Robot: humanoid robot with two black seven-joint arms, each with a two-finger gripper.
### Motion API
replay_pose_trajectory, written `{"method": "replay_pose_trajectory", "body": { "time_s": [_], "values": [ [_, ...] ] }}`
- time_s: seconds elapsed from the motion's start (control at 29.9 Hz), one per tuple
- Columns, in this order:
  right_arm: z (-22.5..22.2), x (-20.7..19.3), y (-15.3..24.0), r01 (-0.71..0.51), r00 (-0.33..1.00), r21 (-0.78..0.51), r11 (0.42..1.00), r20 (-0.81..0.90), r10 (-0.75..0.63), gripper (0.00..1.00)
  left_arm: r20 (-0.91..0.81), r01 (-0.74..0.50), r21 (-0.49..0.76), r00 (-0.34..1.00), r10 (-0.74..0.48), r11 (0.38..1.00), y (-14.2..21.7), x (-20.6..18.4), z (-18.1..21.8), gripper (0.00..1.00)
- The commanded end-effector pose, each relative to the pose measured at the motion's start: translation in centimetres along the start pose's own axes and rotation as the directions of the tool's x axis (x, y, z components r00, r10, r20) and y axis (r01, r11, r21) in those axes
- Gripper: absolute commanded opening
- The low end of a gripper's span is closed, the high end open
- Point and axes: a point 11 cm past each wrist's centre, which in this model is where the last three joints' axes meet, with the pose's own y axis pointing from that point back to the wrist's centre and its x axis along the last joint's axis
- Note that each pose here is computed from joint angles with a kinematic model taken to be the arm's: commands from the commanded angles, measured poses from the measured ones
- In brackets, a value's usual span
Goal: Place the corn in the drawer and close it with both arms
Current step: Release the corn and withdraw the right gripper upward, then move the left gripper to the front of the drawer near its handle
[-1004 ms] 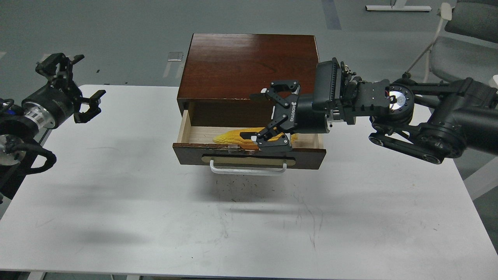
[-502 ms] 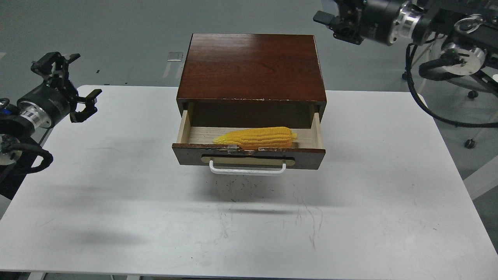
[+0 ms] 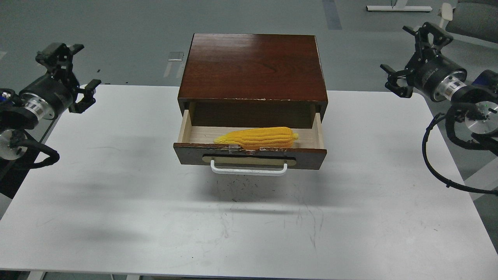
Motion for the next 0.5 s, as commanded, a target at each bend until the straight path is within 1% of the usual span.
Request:
{"method": "replay_pose_trajectory", "body": {
  "time_s": [0.0, 0.03, 0.07, 0.13, 0.17, 0.2, 0.23, 0.27, 0.3, 0.33, 0.37, 0.44, 0.47],
  "values": [
    [1.3, 1.9, 0.7, -0.052, 0.999, -0.018, 0.998, 0.007, 0.052, 0.99, 0.356, 0.16, -0.149, 0.929, -0.098, 0.976, 0.2, -1.8, 6.6, 1.0],
    [1.5, 2.6, 0.9, -0.071, 0.997, -0.019, 0.997, 0.004, 0.071, 0.99, 0.505, 0.223, -0.154, 0.855, -0.117, 0.963, 0.4, -2.7, 8.9, 0.99],
    [1.4, 2.9, 1.0, -0.081, 0.997, -0.018, 0.997, 0.002, 0.081, 0.99, 0.573, 0.246, -0.159, 0.812, -0.114, 0.956, 0.5, -3.2, 9.9, 0.99],
    [1.6, 3.9, 1.5, -0.106, 0.994, -0.021, 0.994, -0.002, 0.106, 0.99, 0.774, 0.315, -0.223, 0.632, -0.028, 0.922, 1.5, -5.8, 13.2, 0.99],
    [1.6, 3.9, 1.5, -0.106, 0.994, -0.021, 0.994, -0.002, 0.106, 0.99, 0.775, 0.315, -0.224, 0.631, -0.028, 0.922, 1.5, -5.8, 13.2, 0.99],
    [1.7, 4.2, 1.6, -0.114, 0.993, -0.024, 0.993, -0.005, 0.114, 0.99, 0.836, 0.374, -0.26, 0.548, 0.014, 0.89, 2.2, -8.0, 14.4, 0.99],
    [2.0, 4.4, 1.8, -0.118, 0.993, -0.029, 0.993, -0.005, 0.118, 0.99, 0.882, 0.452, -0.27, 0.47, 0.03, 0.85, 3.1, -10.5, 15.1, 0.99],
    [2.2, 4.5, 1.9, -0.121, 0.993, -0.033, 0.992, -0.004, 0.121, 0.99, 0.902, 0.499, -0.261, 0.432, 0.024, 0.827, 3.6, -11.9, 15.3, 0.99],
    [2.7, 4.7, 2.0, -0.124, 0.992, -0.041, 0.991, -0.002, 0.124, 0.99, 0.933, 0.585, -0.233, 0.359, 0.009, 0.777, 4.6, -14.5, 15.3, 1.0],
    [2.7, 4.8, 2.1, -0.127, 0.992, -0.043, 0.991, -0.003, 0.127, 0.99, 0.945, 0.624, -0.224, 0.327, 0.01, 0.749, 5.1, -15.9, 15.3, 1.0],
    [2.9, 4.9, 2.2, -0.13, 0.991, -0.044, 0.991, -0.002, 0.13, 0.99, 0.96, 0.686, -0.209, 0.279, 0.013, 0.697, 6.0, -18.2, 15.1, 0.99],
    [3.0, 5.0, 2.2, -0.132, 0.991, -0.046, 0.99, -0.003, 0.132, 0.99, 0.972, 0.73, -0.187, 0.233, 0.017, 0.658, 6.7, -19.8, 14.7, 0.99],
    [3.4, 5.2, 2.4, -0.137, 0.991, -0.052, 0.989, -0.001, 0.137, 0.99, 0.979, 0.758, -0.164, 0.202, 0.012, 0.632, 6.7, -21.1, 13.7, 0.99]
  ]
}}
